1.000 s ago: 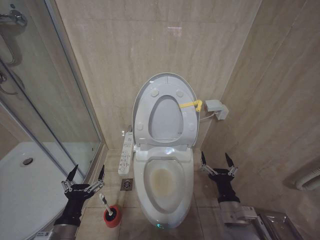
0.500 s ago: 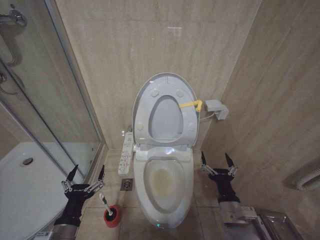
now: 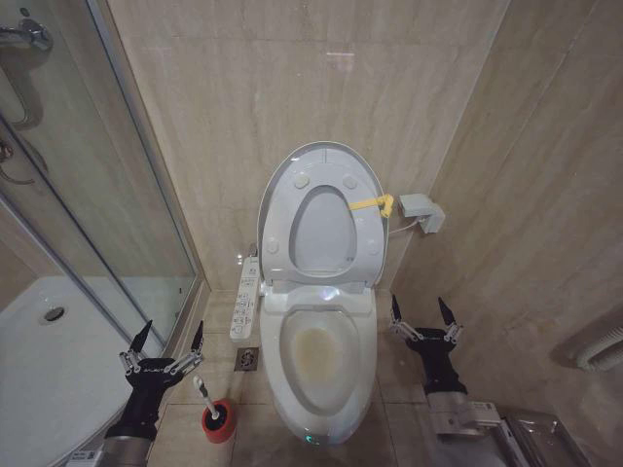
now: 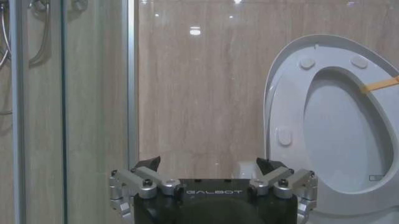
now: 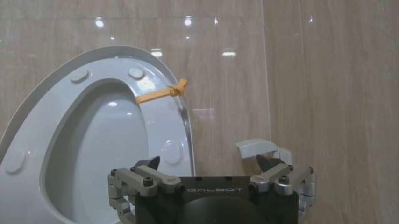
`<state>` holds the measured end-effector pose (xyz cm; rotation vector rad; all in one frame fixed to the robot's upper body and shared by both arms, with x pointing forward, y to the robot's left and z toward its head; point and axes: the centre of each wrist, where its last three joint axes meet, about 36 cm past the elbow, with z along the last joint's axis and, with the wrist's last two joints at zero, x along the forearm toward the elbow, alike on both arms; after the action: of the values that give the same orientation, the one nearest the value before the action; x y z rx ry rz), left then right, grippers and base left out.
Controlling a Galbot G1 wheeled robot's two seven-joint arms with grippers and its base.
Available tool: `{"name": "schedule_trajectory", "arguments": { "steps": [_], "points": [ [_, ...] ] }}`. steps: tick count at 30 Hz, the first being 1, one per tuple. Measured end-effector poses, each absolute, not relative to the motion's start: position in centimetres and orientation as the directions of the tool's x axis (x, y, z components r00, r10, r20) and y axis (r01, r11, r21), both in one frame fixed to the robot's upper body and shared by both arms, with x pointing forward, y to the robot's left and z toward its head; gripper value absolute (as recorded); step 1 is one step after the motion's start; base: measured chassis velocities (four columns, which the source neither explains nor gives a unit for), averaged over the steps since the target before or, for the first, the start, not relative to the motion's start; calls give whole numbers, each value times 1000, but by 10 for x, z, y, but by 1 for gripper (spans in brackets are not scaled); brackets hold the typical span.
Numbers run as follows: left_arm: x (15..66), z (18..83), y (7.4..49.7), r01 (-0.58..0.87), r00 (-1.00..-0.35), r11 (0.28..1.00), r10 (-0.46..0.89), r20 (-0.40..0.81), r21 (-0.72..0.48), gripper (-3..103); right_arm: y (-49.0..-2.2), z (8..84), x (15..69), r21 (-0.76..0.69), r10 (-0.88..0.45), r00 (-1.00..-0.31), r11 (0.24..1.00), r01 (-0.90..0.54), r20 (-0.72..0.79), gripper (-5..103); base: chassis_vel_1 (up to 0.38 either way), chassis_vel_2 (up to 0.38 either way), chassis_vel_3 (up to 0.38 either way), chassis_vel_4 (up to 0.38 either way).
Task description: Open the toilet lid, clean the toilet bowl with a toilet brush, close the toilet lid, and flush.
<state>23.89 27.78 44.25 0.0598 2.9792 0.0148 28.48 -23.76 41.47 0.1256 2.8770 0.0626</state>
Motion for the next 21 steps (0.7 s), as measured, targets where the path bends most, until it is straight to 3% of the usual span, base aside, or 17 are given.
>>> {"name": "schedule_trajectory", "arguments": {
  "steps": [21],
  "points": [
    [239, 442, 278, 39, -986, 999, 41, -161, 13, 100, -238, 415, 285, 54, 91, -962, 995, 80, -256, 100, 0, 0, 0, 0]
  ]
}}
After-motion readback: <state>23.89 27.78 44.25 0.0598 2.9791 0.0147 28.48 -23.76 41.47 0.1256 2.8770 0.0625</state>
